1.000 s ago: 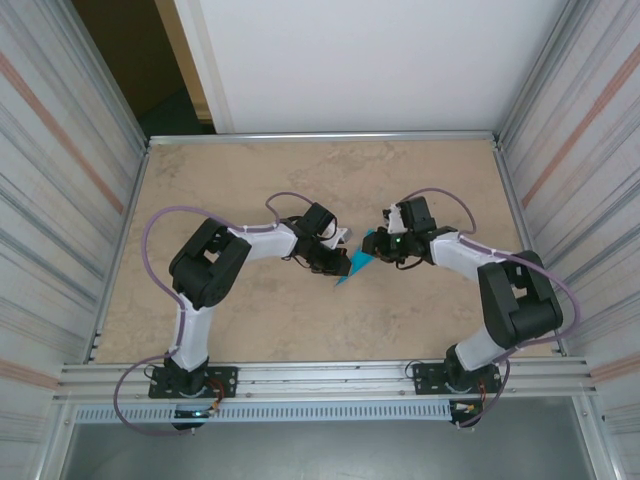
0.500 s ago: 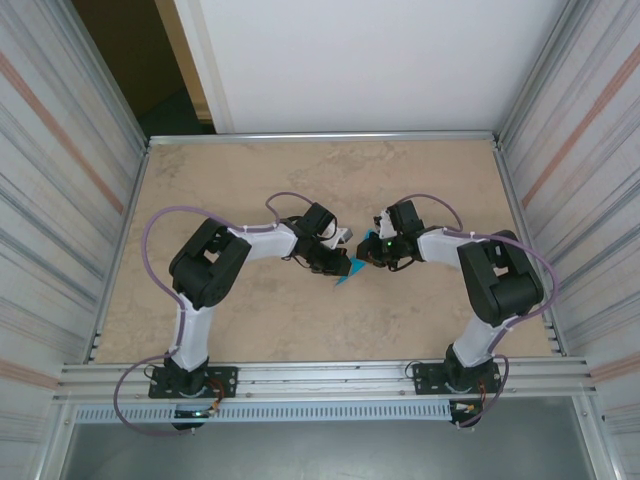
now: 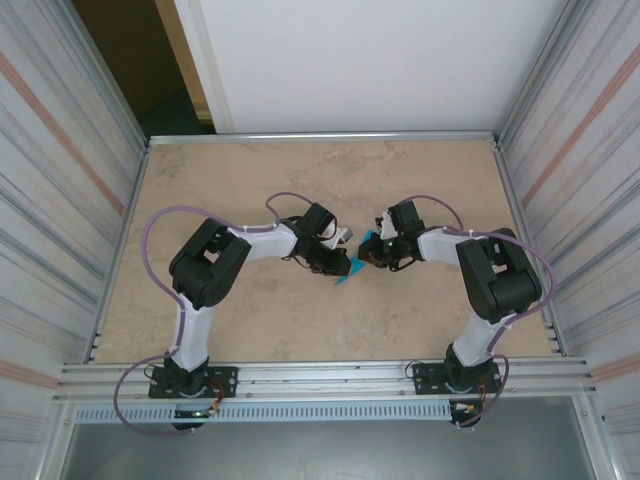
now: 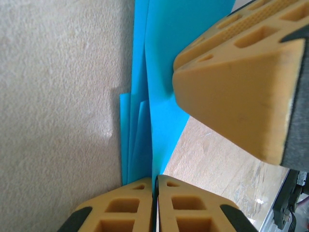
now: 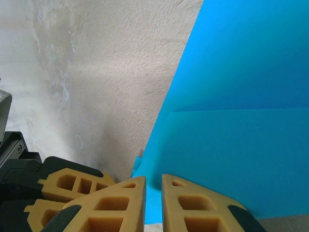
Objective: Fold a paper plane with a square sheet of paper (pick it up from the middle)
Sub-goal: Fold the wing for the fifth time at the center of the table.
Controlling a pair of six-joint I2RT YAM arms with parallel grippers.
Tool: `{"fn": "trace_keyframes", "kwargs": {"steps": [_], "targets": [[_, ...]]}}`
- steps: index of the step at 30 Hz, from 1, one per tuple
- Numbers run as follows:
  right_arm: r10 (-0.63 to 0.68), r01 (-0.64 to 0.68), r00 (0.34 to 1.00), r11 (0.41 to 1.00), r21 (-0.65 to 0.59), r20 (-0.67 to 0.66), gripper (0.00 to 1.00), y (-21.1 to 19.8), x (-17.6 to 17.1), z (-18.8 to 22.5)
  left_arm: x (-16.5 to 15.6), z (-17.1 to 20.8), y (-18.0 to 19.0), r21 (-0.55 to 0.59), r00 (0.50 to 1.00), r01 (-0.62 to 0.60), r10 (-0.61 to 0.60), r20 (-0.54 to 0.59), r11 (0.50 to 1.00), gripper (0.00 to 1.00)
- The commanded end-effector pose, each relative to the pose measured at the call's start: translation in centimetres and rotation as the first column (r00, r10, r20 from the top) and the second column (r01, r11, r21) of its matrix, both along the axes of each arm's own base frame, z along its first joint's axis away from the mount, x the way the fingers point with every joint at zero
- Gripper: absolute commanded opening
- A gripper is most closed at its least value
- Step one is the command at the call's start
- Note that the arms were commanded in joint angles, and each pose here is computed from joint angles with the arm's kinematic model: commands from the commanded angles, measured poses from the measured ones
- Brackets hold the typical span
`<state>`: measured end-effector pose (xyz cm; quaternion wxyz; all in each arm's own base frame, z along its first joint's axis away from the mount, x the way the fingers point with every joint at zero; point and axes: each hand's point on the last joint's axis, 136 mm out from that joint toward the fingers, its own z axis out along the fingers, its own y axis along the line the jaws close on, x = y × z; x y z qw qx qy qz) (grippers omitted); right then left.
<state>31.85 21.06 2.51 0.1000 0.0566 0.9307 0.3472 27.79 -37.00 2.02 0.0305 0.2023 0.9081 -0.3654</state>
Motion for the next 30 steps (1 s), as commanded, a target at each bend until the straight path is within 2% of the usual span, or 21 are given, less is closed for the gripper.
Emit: {"fn": "trace_keyframes", "kwargs": {"steps": [1, 10, 22, 26, 27, 30], "targets": [[-0.019, 0.019, 1.0, 1.0, -0.014, -0.013, 0.17, -0.3, 0.5, -0.5, -0.9, -3.0, 1.8, 0.093, 0.998, -0.021, 0.027, -0.059, 0.995, 0.11], [0.0, 0.0, 1.0, 1.0, 0.003, -0.018, 0.18, 0.1, 0.7, -0.5, -1.0, -3.0, 1.9, 0.092, 0.998, -0.018, 0.024, -0.062, 0.996, 0.1], [0.02, -0.022, 0.999, 0.999, 0.039, 0.048, 0.2, 0.5, 1.2, 1.6, -1.0, -3.1, 1.9, 0.095, 0.998, -0.016, 0.022, -0.061, 0.995, 0.1], [-0.018, 0.015, 0.993, 0.999, 0.03, 0.117, 0.23, -0.7, 1.1, 3.4, -1.1, -3.2, 2.0, 0.098, 0.998, -0.014, 0.02, -0.061, 0.995, 0.09], [-0.024, 0.02, 0.991, 0.999, 0.031, 0.129, 0.24, -1.0, 1.0, 3.6, -1.4, -4.3, 2.3, 0.116, 0.996, -0.012, 0.022, -0.082, 0.993, 0.09], [-0.01, 0.006, 0.993, 0.999, 0.038, 0.12, 0.25, -1.0, 0.6, 3.5, -1.5, -4.5, 2.3, 0.117, 0.996, -0.01, 0.02, -0.082, 0.993, 0.08]]}}
